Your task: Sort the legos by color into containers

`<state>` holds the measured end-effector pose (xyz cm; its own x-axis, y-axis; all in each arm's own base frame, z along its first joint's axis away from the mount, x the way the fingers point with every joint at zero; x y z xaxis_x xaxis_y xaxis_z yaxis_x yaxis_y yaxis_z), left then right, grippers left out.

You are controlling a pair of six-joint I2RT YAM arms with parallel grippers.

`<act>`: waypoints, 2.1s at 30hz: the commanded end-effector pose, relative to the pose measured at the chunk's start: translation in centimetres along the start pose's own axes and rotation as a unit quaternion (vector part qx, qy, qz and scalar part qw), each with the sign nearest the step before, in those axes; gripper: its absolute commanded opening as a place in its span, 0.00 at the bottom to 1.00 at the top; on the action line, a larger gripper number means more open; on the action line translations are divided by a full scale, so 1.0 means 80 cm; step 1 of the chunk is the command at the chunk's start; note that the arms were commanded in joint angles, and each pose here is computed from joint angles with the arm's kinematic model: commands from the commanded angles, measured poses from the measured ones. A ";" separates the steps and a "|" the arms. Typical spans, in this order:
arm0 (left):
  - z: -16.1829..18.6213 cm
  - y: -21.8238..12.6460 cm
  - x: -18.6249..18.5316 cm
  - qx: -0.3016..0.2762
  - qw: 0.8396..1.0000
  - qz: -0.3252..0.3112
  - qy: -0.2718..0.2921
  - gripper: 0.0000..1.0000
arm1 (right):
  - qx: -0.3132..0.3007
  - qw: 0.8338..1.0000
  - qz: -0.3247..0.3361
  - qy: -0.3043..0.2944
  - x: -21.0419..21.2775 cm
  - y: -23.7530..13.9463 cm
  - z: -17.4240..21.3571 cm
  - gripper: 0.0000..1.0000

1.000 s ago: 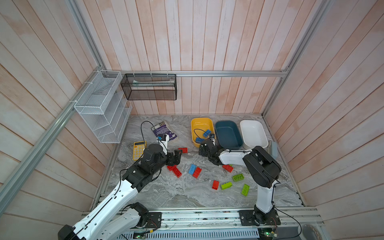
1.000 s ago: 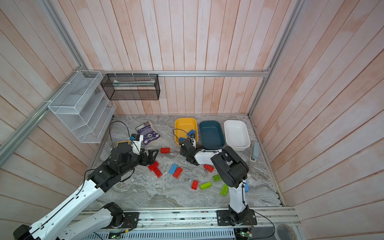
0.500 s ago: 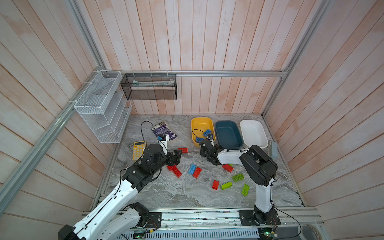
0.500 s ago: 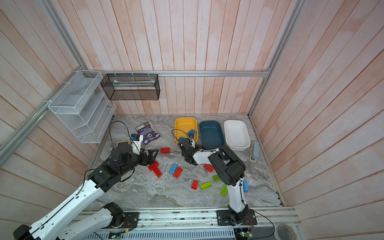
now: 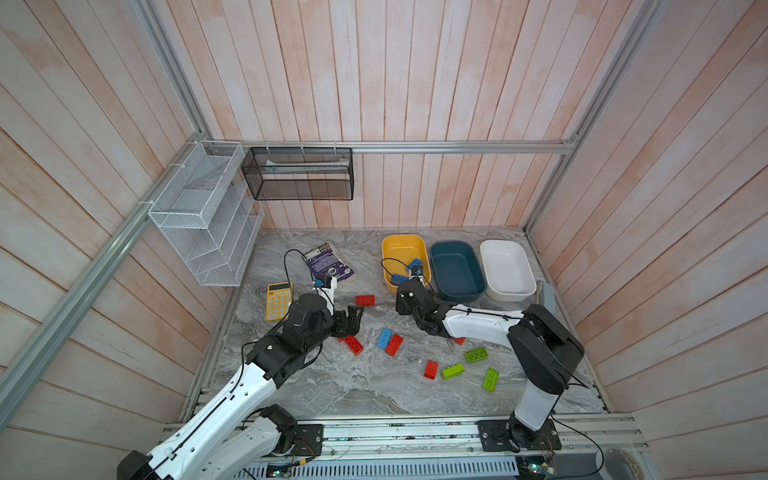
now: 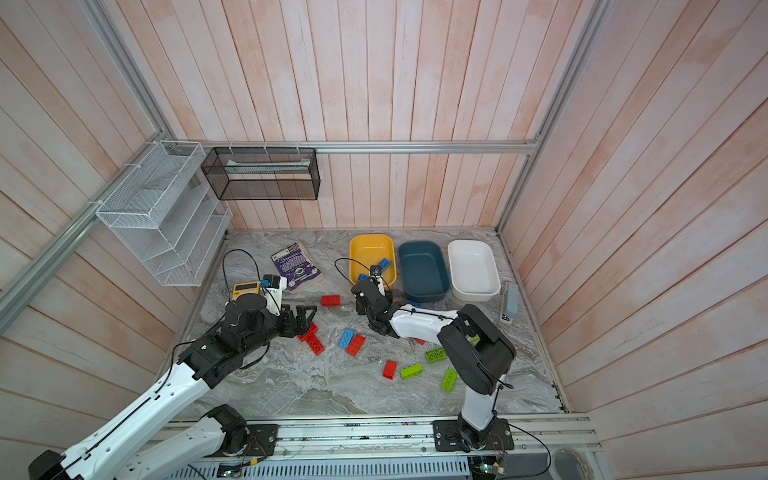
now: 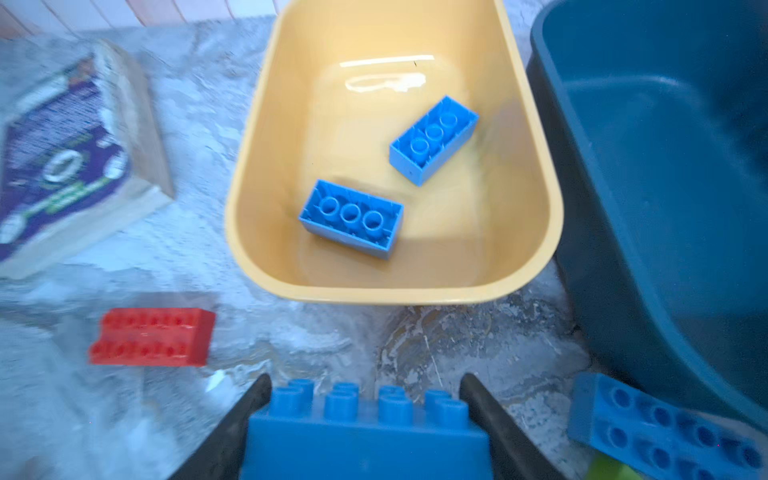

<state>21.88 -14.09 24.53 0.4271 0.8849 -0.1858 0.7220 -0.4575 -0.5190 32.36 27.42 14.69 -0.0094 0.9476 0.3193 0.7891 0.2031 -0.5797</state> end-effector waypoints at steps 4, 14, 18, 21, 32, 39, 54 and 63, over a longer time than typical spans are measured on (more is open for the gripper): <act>0.019 0.007 -0.002 0.009 0.999 0.022 -0.028 0.92 | -0.004 0.998 -0.038 -0.046 0.019 -0.048 -0.043 0.59; 0.047 0.017 -0.003 0.035 0.997 0.038 -0.051 0.92 | -0.004 0.996 -0.079 -0.051 0.043 -0.020 -0.123 0.59; 0.063 0.025 -0.003 0.051 0.996 0.039 -0.056 0.90 | 0.016 0.996 -0.072 -0.053 0.043 0.018 -0.130 0.60; 0.072 0.030 -0.003 0.063 0.996 0.038 -0.056 0.89 | 0.022 0.997 -0.049 -0.055 0.039 0.047 -0.130 0.60; 0.078 0.034 -0.004 0.071 0.996 0.034 -0.047 0.88 | 0.030 0.998 -0.026 -0.050 0.031 0.083 -0.123 0.75; 0.071 0.039 -0.010 0.086 0.995 0.033 -0.037 0.87 | -0.001 0.998 -0.026 -0.053 0.031 0.059 -0.145 0.86; 0.075 0.101 -0.046 0.176 0.984 0.025 0.022 0.81 | -0.071 0.994 -0.082 0.009 -0.048 -0.083 -0.109 0.87; 0.094 0.142 -0.048 0.227 0.973 0.016 0.044 0.58 | -0.108 0.984 -0.128 0.052 -0.097 -0.138 -0.060 0.86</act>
<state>23.78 -21.42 13.08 0.4867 0.8582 -0.1630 0.4024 -0.3858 -0.8302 27.23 16.71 21.09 -0.1416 0.8819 0.4497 0.8590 0.3353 -0.3869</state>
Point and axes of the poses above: each gripper's point midway between its finger pads, its own y axis out along the fingers, its own x axis along the line the jaws close on, z = x × y, the point moved 6 cm from there along -y, back along the fingers, and after that the axes turned 12 degrees about y, right-handed, at the moved point
